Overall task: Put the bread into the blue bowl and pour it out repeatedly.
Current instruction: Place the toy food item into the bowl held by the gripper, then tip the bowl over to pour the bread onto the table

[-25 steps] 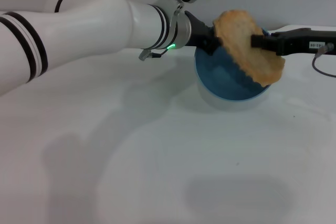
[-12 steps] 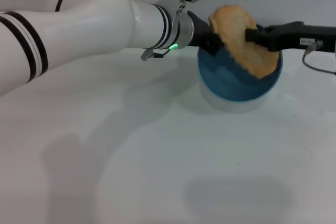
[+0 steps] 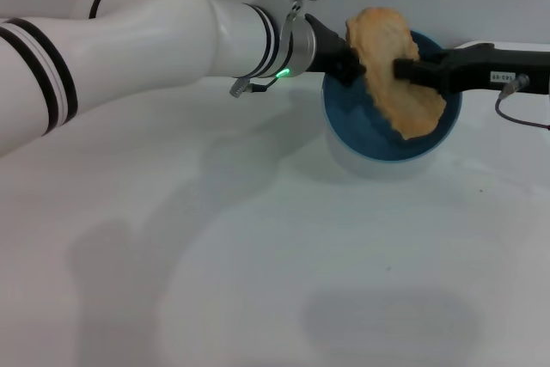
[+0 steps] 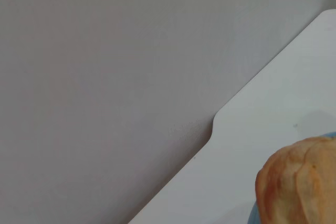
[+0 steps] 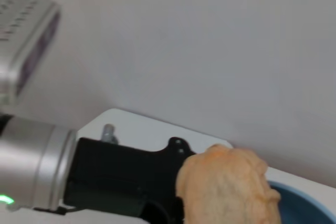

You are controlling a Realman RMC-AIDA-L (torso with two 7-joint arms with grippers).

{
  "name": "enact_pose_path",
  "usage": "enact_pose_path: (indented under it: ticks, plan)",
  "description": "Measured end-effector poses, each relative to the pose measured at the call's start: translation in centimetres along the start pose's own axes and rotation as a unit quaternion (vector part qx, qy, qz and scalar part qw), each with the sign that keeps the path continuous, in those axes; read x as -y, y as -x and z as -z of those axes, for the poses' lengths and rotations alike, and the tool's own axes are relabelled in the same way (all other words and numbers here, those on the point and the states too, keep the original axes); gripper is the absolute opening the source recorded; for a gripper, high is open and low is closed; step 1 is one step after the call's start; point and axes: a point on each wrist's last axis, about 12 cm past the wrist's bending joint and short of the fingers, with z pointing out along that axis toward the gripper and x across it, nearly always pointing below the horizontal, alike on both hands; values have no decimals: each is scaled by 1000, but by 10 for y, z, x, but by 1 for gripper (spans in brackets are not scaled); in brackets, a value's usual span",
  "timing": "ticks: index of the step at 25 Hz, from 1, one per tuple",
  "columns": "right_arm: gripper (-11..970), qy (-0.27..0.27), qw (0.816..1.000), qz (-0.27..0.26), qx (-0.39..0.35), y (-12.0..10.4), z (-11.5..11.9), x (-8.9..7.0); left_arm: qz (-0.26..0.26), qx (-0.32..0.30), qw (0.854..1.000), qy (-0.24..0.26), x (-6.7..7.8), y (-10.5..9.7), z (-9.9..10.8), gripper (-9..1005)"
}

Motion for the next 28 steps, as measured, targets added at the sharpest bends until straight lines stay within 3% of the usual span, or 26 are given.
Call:
enact_pose_path:
  ticks: [3,6,11,17,24,28]
  plan:
    - [124,5,1000,7,-2,1,1,-1,1,1,1000,3,-1,0,0,0]
    - [355,7,1000,9,-4,1,2,-2,1,3,1000,5,-2,0,0,0]
    - [559,-1,1000,9,-5,-1,6,1,2,3,1000,7,-3,-1,0,0]
    - [669,-19,1000,10,3,-2,14,6,3,1,1000,9,-4,-3,0,-1]
    - [661,-40,998,25,50,6,36,6,4,6,1000,15,-6,-3,-1,0]
    - [657,-70,991,88,75,9,53,9,10,4,1000,28,-11,-9,-2,-1]
